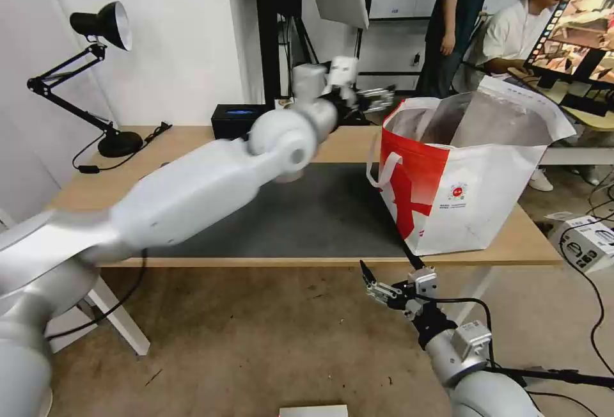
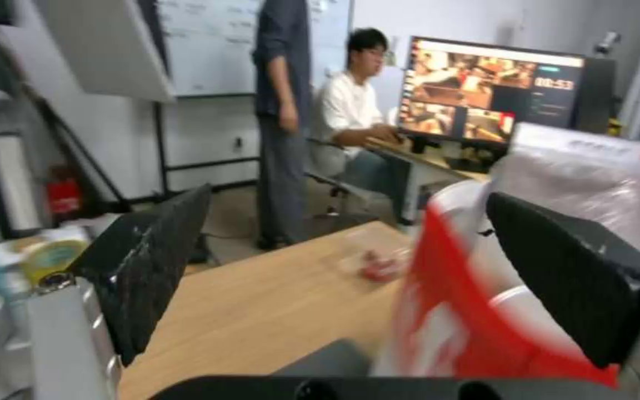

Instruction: Pick up the trash from the table and place it into the takeout bag.

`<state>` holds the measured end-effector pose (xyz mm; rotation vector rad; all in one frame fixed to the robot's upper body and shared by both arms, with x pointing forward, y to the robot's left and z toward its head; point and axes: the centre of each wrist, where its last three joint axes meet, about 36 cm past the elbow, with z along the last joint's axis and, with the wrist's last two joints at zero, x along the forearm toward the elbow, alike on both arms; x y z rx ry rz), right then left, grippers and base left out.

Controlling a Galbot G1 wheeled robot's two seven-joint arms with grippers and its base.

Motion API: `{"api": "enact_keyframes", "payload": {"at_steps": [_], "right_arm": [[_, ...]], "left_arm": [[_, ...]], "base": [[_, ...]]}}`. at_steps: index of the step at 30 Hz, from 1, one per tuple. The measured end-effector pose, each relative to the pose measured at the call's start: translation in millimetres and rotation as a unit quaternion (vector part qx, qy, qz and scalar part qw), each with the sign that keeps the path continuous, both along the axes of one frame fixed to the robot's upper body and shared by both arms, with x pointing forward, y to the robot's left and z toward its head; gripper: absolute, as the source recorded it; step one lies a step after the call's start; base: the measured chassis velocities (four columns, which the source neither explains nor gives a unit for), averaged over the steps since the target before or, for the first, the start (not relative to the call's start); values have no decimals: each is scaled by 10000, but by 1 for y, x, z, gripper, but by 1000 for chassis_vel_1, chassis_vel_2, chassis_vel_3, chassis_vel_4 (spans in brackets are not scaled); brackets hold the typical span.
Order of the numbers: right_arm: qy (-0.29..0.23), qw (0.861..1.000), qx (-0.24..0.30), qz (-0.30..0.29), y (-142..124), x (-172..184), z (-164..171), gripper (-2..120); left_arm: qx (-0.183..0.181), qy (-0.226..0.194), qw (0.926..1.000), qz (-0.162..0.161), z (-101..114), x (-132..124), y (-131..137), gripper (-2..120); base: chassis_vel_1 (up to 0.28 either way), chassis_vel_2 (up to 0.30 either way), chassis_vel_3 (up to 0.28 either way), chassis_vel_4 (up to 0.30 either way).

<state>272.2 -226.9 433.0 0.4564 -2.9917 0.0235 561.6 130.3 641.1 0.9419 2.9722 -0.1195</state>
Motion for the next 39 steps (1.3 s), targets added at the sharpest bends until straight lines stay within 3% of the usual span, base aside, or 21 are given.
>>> {"api": "enact_keyframes", "payload": {"at_steps": [5,7,9,11,14,17,21,29,32,39], "right_arm": [[0,10000,0,0,0,0,0,100],[0,10000,0,-1,0,0,0,100],[0,10000,0,0,0,0,0,100],[0,10000,-1,0,0,0,0,100],[0,10000,0,-1,0,0,0,100],[0,10000,0,0,0,0,0,100],[0,10000,0,1,0,0,0,100],[0,10000,-1,0,0,0,0,100],[0,10000,0,1,0,0,0,100],[0,10000,0,1,0,0,0,100]], "left_arm": [[-99,-12,9994,320,-30,-32,64,100],[-102,-51,9993,366,-32,-37,73,100],[-69,-93,9981,605,-42,-58,108,100],[-65,-80,9977,667,-45,-63,117,100],[-38,-52,9948,1019,-64,-88,158,100],[32,-174,9922,1233,-72,-103,178,100],[-13,-202,9916,1278,-82,-106,180,100],[-274,-509,9808,1862,-114,-127,202,100],[-288,-547,9758,2099,-131,-144,219,100],[-202,-422,9734,2244,-167,-187,235,100]], "base": [[0,0,0,0],[0,0,0,0],[0,0,0,0],[0,0,0,0],[0,0,0,0],[0,0,0,0],[0,0,0,0],[0,0,0,0],[0,0,0,0],[0,0,0,0]]}}
